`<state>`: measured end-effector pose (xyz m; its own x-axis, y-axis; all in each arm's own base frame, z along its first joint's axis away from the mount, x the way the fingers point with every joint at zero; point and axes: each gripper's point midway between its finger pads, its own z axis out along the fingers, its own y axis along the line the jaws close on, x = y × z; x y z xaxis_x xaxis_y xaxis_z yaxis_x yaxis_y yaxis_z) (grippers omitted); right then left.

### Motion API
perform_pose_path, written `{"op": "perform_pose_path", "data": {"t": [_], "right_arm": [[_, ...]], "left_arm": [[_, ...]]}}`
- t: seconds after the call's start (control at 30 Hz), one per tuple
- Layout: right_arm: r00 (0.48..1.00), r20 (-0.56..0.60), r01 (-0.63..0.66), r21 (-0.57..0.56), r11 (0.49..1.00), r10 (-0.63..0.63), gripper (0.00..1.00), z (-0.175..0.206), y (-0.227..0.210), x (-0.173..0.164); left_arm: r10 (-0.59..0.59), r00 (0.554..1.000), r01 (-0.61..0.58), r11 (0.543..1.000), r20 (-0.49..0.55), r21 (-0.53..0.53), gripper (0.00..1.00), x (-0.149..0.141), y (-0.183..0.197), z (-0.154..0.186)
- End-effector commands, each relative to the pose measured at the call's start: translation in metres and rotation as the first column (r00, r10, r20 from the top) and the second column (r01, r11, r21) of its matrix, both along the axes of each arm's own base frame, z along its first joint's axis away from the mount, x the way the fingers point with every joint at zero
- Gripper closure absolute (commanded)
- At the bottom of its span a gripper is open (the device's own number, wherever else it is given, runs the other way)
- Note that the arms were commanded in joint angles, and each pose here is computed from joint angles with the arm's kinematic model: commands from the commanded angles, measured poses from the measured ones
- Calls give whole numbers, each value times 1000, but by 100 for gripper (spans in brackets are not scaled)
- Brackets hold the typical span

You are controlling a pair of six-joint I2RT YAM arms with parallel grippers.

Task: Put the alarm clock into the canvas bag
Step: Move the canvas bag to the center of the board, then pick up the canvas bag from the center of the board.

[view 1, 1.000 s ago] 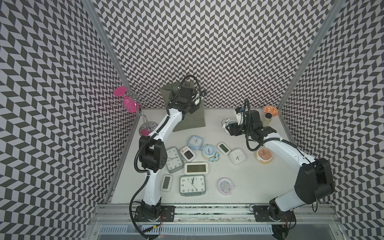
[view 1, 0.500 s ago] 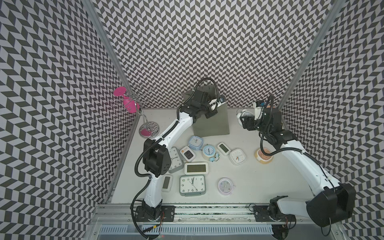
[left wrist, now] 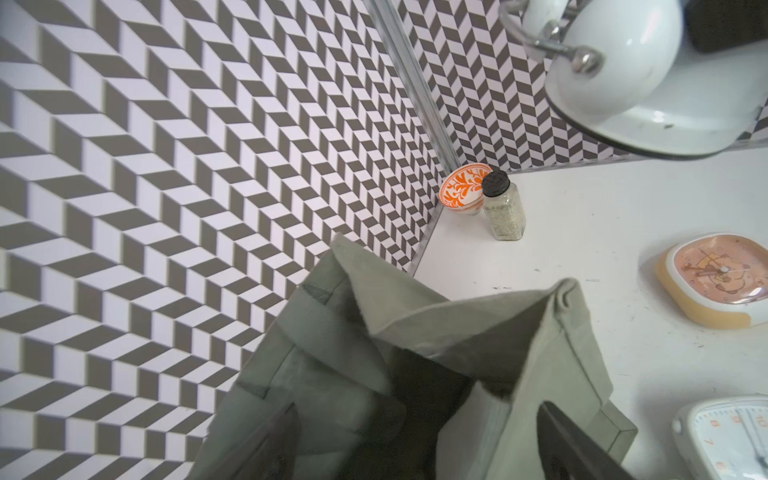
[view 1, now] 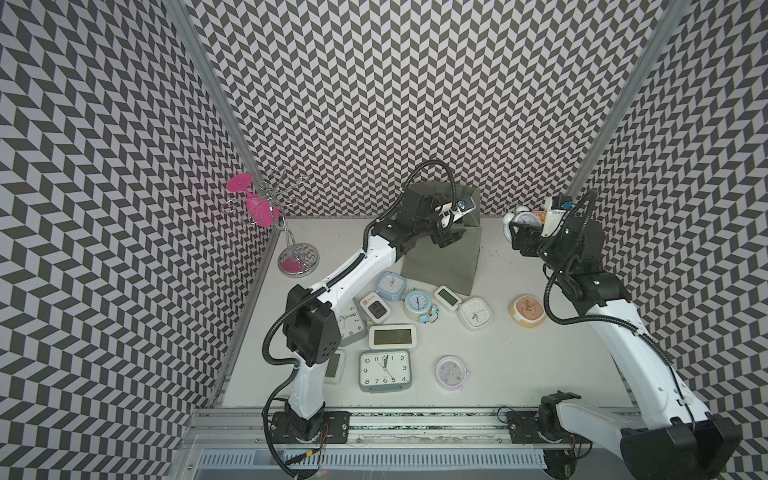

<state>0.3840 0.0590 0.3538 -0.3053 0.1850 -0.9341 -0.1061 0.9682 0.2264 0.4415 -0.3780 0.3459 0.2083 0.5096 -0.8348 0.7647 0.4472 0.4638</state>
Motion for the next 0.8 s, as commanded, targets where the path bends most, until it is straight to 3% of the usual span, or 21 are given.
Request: {"op": "perform_pose_path", "data": {"t": [0.0, 0.13, 0.23, 0.33, 0.5, 0.77], "right_arm": [[982, 184, -57, 47, 997, 48, 39, 65, 9, -7], [972, 200, -130, 45, 990, 119, 39, 76, 27, -1], [966, 206, -163, 30, 986, 154, 40, 83, 43, 5], [961, 209, -187, 17, 982, 179, 40, 90, 57, 12], [957, 203, -211, -12, 977, 209, 40, 99, 76, 27], [957, 170, -234, -39, 972, 237, 40, 91, 92, 44]], "left_arm": [[95, 995, -79, 954, 41, -291, 1, -5, 45, 95], [211, 968, -248, 882, -135, -400, 1, 23, 92, 93], [274, 915, -381, 830, -297, -408, 1, 54, 116, 72], [286, 852, -459, 812, -439, -360, 3, 80, 127, 49], [236, 779, -472, 831, -581, -295, 6, 99, 122, 10], [102, 773, -359, 884, -627, -299, 2, 94, 102, -14]]}}
